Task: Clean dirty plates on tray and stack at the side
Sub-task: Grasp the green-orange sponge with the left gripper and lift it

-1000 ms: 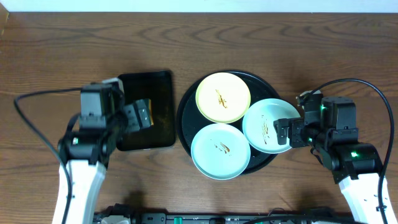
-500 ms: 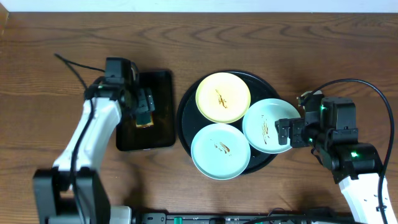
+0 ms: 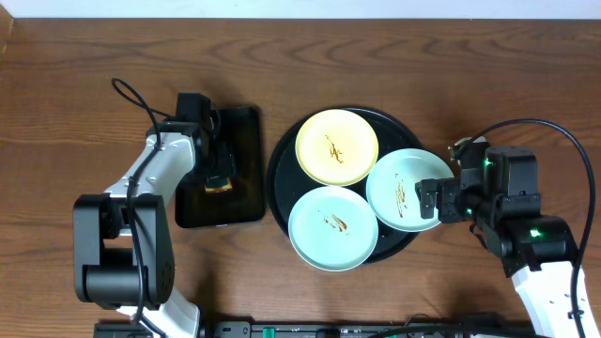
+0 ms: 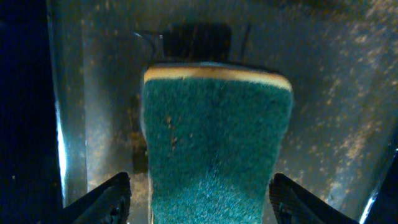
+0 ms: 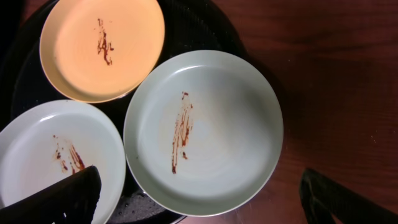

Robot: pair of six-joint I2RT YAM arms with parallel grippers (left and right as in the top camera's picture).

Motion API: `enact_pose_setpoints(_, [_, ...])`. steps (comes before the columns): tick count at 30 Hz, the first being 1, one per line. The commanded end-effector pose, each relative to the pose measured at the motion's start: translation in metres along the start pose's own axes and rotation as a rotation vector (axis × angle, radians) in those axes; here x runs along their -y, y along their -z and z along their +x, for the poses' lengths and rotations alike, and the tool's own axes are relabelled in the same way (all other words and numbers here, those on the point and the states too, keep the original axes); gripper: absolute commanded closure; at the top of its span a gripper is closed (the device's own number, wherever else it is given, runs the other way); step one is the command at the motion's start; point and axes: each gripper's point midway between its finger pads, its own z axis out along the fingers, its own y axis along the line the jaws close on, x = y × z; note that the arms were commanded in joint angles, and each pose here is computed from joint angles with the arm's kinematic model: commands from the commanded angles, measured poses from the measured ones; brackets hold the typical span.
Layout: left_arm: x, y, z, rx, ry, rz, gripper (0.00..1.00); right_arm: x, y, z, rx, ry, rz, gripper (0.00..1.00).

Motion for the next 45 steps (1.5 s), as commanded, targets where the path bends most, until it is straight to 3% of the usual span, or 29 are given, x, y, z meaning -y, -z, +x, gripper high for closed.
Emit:
enact_pose_setpoints(1, [0.0,0.001,-0.006,0.016,0.008,0.002,0.29,-0.001,0.004,-0.008,0.021,-0.007,0.002,0.01])
enact_pose_setpoints(15, [0.015,0.001,-0.002,0.014,-0.035,0.008,0.46,-0.001,0.004,-0.008,0.021,-0.007,0.002,0.01])
enact_pose_setpoints(20, [0.017,0.001,-0.001,0.015,-0.047,-0.004,0.69,-0.001,0.004,-0.008,0.021,-0.007,0.002,0.01])
enact_pose_setpoints(27, [0.016,0.001,-0.001,0.015,-0.047,-0.004,0.91,-0.001,0.004,-0.006,0.013,-0.008,0.002,0.01])
enact_pose_setpoints(35, [0.017,0.006,-0.003,0.027,-0.047,0.0,0.93,0.008,0.004,-0.005,0.01,-0.048,0.057,0.01])
enact_pose_setpoints(39, [0.018,0.027,-0.006,0.065,-0.048,0.012,0.93,0.036,0.007,-0.004,0.025,-0.182,0.217,0.01])
enact_pose_setpoints(45, [0.021,0.072,-0.004,0.139,-0.049,0.051,0.92,0.034,-0.004,-0.005,0.0,-0.151,0.187,0.01])
